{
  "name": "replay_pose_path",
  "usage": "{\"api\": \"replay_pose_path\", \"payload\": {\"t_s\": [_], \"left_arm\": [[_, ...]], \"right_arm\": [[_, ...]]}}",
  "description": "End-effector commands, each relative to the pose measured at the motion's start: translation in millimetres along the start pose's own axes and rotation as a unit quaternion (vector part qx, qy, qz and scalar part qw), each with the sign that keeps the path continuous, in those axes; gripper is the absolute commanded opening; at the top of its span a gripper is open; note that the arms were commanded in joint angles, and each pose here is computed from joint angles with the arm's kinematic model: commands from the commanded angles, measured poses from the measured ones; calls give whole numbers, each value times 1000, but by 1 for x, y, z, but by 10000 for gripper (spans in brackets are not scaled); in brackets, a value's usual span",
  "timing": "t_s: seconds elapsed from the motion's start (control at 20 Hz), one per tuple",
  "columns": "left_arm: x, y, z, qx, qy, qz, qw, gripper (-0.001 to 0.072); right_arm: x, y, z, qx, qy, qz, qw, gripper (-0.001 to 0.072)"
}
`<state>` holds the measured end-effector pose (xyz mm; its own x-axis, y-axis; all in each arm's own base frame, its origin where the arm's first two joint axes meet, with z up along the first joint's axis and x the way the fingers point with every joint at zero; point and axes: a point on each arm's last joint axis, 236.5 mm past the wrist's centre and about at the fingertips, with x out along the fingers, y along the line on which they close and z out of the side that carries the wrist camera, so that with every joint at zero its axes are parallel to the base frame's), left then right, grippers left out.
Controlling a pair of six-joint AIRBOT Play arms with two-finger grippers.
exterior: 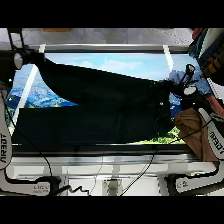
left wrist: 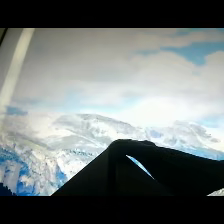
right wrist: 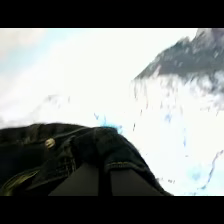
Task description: Fold the clothes and pants, and hang the long-sleeved shirts on hangers.
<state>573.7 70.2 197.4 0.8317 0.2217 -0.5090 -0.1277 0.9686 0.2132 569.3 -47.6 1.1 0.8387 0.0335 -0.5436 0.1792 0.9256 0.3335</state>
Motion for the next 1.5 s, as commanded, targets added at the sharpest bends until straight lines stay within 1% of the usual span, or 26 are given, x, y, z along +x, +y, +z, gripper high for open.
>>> {"api": "replay_pose_path", "payload": {"t_s": [0.0, 0.15, 0.3, 0.4, 0.5, 0.6, 0.65, 0.7, 0.75, 0.8, 0.85, 0.9, 1.0, 1.1, 1.2, 1.3, 1.35, 1.4, 1.45], "left_arm": [[8, 21, -14, -9, 22, 16, 1000, 27], [14, 26, -35, -6, 60, 24, 998, 26], [0, 36, -78, 2, 155, 43, 987, 26], [-18, 46, -90, 12, 189, 57, 980, 26], [-39, 51, -78, 32, 180, 57, 982, 26], [-59, 53, -62, 27, 156, 58, 986, 24], [-64, 47, -59, 21, 151, 48, 987, 24], [-64, 30, -61, 4, 156, 16, 988, 25], [-63, 1, -67, -23, 169, -38, 985, 24], [-64, -43, -74, -64, 188, -118, 973, 25], [-68, -86, -75, -104, 202, -198, 954, 25], [-74, -132, -70, -144, 212, -279, 926, 25], [-85, -207, -69, -190, 242, -391, 868, 26], [-87, -268, -91, -189, 288, -441, 829, 26], [-93, -318, -130, -158, 346, -463, 801, 37], [-118, -356, -181, -98, 422, -484, 760, 34], [-135, -368, -204, -48, 447, -503, 738, 27], [-149, -377, -223, -4, 461, -513, 724, 26], [-152, -381, -235, 23, 461, -504, 730, 26]], "right_arm": [[5, -13, 27, -4, -70, -36, 997, 31], [6, -13, 23, -4, -64, -35, 997, 31], [7, -12, 21, -5, -60, -32, 998, 31], [7, -12, 21, -5, -60, -32, 998, 31], [7, -11, 21, -5, -59, -32, 998, 31], [7, -10, 18, -5, -53, -29, 998, 31], [8, -9, 15, -5, -48, -27, 998, 31], [8, -7, 12, -5, -41, -23, 999, 31], [8, -5, 7, -5, -31, -18, 999, 31], [9, -3, 2, -5, -21, -14, 1000, 31], [9, -1, -1, -5, -14, -10, 1000, 31], [9, -1, -2, -5, -11, -9, 1000, 32], [9, -1, -2, -5, -11, -9, 1000, 31], [9, -1, -2, -5, -11, -9, 1000, 32], [9, -1, -3, -8, -10, -10, 1000, 31], [9, -1, -3, -9, -10, -10, 1000, 31], [9, -1, -3, -11, -10, -10, 1000, 32], [9, -1, -3, -16, -9, -11, 1000, 31], [9, -2, -4, -24, -8, -11, 1000, 31]]}}
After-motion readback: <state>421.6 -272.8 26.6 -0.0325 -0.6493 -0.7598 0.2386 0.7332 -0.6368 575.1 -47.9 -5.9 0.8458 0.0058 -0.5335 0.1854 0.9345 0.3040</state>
